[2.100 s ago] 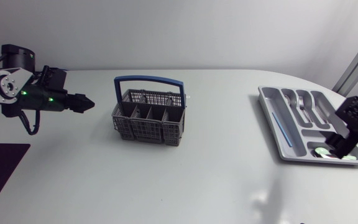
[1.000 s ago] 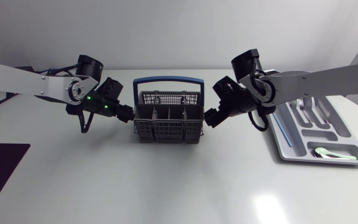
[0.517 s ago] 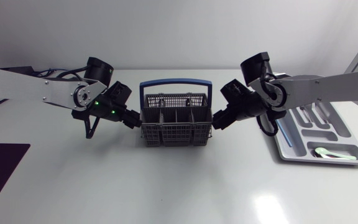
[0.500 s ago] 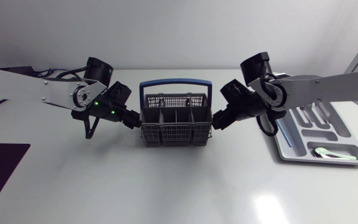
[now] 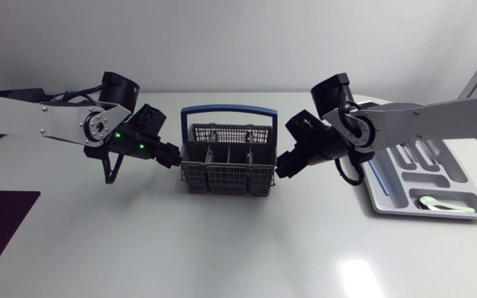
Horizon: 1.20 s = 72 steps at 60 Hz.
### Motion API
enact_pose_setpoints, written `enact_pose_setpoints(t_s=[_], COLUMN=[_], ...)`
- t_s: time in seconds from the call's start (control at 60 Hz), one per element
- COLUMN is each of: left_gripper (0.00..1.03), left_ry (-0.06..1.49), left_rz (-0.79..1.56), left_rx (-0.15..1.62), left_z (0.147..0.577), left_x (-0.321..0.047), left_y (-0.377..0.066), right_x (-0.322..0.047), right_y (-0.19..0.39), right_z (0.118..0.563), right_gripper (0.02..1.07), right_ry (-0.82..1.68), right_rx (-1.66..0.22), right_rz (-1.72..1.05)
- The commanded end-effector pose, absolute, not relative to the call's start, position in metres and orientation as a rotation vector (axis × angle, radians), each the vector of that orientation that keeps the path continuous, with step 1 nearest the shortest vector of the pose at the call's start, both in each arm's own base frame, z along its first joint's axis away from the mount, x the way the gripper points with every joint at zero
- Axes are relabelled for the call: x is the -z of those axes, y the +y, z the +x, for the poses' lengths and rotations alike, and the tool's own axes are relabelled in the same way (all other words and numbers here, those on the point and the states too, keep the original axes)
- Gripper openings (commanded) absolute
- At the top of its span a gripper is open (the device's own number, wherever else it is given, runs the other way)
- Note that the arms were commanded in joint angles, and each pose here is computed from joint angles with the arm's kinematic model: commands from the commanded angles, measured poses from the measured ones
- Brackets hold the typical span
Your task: Unload the cutlery basket into the drawer organizer.
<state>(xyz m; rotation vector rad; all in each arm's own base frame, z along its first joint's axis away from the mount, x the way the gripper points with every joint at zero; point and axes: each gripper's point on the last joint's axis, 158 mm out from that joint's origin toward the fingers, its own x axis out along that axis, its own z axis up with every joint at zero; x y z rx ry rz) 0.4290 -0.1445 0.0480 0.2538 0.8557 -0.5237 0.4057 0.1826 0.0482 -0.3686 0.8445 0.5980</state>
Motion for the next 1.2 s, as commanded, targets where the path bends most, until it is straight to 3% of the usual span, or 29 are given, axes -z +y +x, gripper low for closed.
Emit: enact_pose_setpoints(t_s=[0.0, 0.4, 0.533, 0.783, 0.933, 1.183], left_gripper=[0.57, 0.57, 0.57, 0.57, 0.57, 0.57], left_ry=[0.853, 0.85, 0.847, 0.848, 0.853, 0.86], left_rz=[0.24, 0.242, 0.242, 0.241, 0.239, 0.24], left_rx=[0.572, 0.576, 0.579, 0.588, 0.585, 0.578], left_z=[0.416, 0.408, 0.407, 0.402, 0.4, 0.395], left_x=[-0.046, -0.047, -0.049, -0.049, -0.047, -0.045], left_y=[-0.156, -0.156, -0.158, -0.163, -0.16, -0.155], right_x=[-0.047, -0.047, -0.045, -0.04, -0.038, -0.037], right_y=[0.19, 0.182, 0.178, 0.174, 0.172, 0.168], right_z=[0.396, 0.399, 0.398, 0.395, 0.393, 0.393], right_gripper=[0.64, 0.65, 0.76, 0.77, 0.86, 0.89], right_ry=[0.857, 0.857, 0.863, 0.875, 0.881, 0.886], right_rx=[-0.611, -0.586, -0.575, -0.571, -0.564, -0.547], right_rz=[-0.356, -0.357, -0.36, -0.363, -0.367, -0.375])
